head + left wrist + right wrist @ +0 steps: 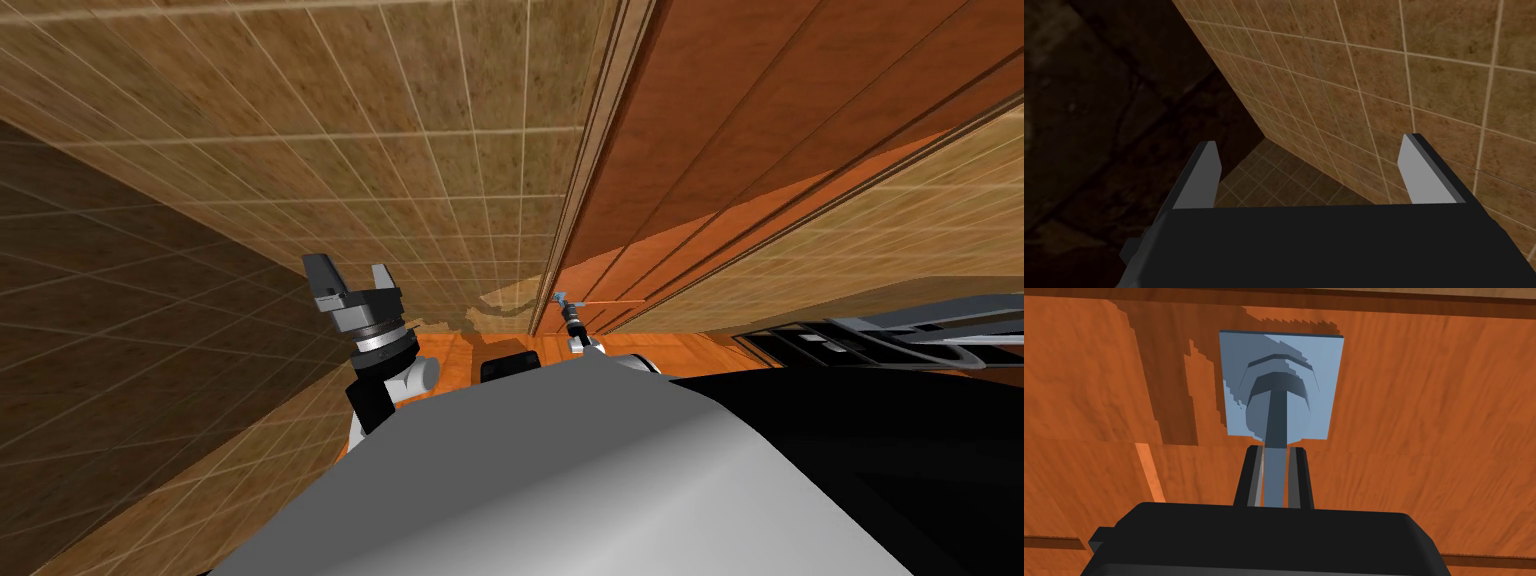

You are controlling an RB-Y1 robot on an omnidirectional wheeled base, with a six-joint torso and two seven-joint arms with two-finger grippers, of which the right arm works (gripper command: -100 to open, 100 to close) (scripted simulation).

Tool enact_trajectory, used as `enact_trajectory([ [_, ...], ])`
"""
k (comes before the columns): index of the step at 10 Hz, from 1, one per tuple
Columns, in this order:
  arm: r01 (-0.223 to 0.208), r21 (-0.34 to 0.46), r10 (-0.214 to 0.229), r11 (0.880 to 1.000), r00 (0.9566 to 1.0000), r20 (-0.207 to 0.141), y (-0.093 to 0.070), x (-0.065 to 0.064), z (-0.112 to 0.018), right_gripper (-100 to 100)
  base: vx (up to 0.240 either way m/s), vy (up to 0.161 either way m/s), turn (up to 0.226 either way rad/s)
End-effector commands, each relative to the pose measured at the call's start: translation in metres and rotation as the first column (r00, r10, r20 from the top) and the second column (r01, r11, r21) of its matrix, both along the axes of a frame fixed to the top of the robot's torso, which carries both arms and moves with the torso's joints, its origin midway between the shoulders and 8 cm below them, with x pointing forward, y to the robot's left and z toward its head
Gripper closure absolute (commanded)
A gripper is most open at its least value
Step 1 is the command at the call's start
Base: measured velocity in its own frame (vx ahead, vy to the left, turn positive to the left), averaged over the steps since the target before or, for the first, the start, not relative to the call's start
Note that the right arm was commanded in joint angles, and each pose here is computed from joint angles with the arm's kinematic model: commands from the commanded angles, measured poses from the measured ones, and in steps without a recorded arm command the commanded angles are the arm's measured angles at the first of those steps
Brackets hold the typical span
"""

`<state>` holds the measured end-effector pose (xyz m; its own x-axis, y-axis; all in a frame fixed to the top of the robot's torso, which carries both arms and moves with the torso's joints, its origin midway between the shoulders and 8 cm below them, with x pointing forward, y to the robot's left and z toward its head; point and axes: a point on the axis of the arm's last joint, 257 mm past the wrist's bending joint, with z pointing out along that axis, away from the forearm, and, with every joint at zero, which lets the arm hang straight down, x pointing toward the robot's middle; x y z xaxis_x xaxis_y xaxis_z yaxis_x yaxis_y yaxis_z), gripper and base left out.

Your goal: Pull the door open

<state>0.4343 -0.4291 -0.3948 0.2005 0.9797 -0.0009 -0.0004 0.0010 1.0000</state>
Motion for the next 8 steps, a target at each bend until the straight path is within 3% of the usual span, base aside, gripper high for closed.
enact_trajectory([
  [1,-0.019,-0.001,0.019,1.0,0.9998,0.002,0.001,-0.002,0.001,100,-0.127,-0.031,0.099],
  [4,-0.04,-0.002,0.04,0.999,0.9992,0.003,0.002,-0.005,0.001,100,-0.151,-0.042,0.071],
  [8,-0.115,-0.002,0.115,0.993,0.9933,0.003,0.006,-0.014,0.002,100,-0.216,-0.067,0.129],
])
